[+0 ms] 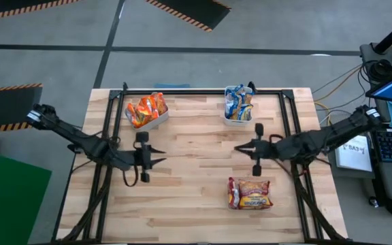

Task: Sort Maruchan noodles
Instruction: Return to Home Position

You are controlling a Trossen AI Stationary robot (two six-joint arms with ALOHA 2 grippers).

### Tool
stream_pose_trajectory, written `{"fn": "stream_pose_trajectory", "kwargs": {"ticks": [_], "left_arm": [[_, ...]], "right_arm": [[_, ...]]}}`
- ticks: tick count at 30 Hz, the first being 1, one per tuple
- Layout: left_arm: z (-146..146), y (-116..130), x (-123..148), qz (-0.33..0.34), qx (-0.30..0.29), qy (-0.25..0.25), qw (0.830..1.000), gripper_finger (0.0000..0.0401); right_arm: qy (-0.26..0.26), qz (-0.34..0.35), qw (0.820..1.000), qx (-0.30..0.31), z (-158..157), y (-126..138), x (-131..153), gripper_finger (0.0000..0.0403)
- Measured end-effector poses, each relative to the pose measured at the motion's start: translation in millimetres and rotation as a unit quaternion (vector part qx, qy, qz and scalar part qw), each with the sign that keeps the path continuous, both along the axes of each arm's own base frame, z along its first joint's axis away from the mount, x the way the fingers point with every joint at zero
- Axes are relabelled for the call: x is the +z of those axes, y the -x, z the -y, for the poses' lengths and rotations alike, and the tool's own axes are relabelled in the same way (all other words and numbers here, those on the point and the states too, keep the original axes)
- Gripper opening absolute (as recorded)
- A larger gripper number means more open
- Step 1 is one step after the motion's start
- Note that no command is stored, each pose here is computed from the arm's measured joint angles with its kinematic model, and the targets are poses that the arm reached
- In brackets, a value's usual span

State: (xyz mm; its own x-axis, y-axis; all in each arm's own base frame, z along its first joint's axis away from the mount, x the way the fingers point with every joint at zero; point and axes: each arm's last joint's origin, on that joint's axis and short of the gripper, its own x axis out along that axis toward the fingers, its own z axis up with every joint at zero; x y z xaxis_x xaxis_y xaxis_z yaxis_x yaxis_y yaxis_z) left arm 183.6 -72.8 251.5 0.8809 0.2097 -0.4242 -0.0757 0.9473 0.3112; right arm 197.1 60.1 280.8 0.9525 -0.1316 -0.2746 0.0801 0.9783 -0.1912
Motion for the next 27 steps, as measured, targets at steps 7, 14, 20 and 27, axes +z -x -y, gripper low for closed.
{"fn": "stream_pose_trajectory", "kwargs": {"ticks": [7,14,20,27], "left_arm": [[-36,17,-13,0.199,0.023,-0.005,0.98,0.0067],[-79,34,-32,0.236,0.074,-0.004,0.969,0.0042],[-93,48,-38,0.199,0.061,0.031,0.978,0.0038],[-92,63,-41,0.19,0.062,0.047,0.979,0.0038]], "right_arm": [[0.024,0.142,0.989,0.031,32,21,-16,0.0009],[-0.013,0.165,0.986,0.016,68,42,-37,0.0009],[-0.02,0.189,0.982,0.021,72,65,-57,0.0009],[-0.008,0.237,0.971,0.023,70,90,-67,0.0009]]}}
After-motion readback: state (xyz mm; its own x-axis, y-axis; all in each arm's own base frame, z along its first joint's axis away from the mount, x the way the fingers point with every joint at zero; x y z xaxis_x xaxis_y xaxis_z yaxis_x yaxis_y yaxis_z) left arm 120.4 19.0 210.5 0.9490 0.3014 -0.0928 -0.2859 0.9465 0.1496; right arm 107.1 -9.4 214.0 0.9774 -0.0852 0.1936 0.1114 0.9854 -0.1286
